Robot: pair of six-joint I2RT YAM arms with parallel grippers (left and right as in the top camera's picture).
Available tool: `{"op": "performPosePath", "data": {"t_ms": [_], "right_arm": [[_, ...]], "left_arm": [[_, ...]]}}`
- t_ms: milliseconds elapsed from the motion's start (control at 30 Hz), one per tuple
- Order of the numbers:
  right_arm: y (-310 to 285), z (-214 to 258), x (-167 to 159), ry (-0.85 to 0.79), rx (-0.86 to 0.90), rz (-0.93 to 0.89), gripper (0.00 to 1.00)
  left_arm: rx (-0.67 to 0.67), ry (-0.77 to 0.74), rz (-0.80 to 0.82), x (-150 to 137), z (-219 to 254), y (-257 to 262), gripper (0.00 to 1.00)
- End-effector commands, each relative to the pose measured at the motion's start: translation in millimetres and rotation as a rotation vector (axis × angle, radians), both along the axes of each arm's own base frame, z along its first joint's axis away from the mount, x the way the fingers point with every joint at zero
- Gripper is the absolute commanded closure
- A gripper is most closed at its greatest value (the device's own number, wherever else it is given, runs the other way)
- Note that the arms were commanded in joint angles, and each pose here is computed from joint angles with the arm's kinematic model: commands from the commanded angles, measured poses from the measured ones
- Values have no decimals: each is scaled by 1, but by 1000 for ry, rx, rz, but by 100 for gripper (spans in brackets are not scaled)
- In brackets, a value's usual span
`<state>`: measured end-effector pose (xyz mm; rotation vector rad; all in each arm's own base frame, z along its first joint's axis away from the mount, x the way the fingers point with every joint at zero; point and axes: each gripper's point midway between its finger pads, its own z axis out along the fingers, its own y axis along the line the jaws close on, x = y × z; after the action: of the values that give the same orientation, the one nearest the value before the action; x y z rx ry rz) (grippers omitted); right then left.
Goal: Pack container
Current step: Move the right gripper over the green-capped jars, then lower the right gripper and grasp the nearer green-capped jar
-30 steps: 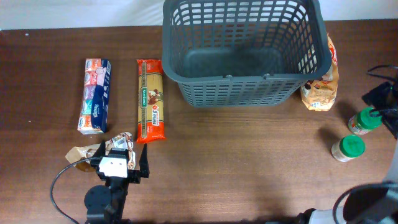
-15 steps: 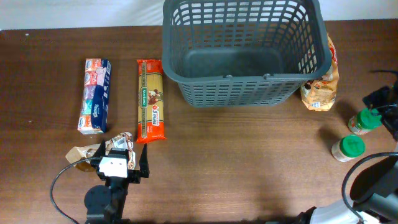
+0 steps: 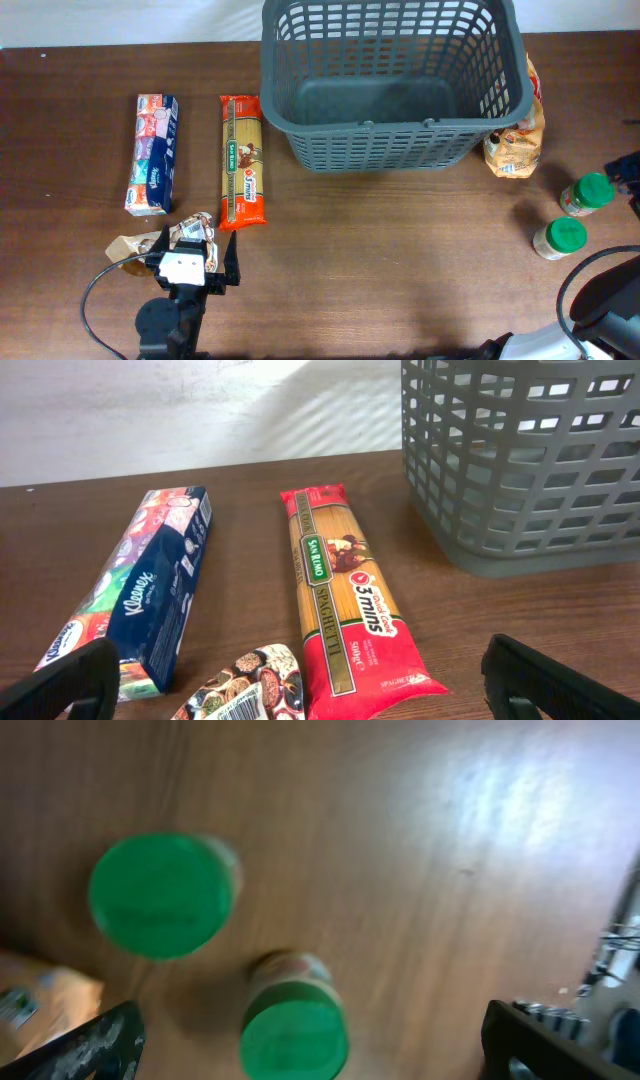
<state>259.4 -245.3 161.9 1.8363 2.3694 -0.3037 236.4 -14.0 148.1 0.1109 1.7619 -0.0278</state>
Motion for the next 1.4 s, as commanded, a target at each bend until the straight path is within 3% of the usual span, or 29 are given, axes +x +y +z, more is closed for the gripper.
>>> {"op": "performPosePath", "data": {"t_ms": [0,567,833,1367], "right_arm": [[13,0,13,-64,76,57,1],[34,-61,-7,36,164,131,1],[45,-66,-20,86,214,163,1],[65,-70,1,84,197,271,1]], "left_arm": [[-5,-5,11,0,0,2,1],[-6,-5,11,0,0,2,1],[-6,-5,11,0,0,2,1],[-5,-5,11,0,0,2,1]]}}
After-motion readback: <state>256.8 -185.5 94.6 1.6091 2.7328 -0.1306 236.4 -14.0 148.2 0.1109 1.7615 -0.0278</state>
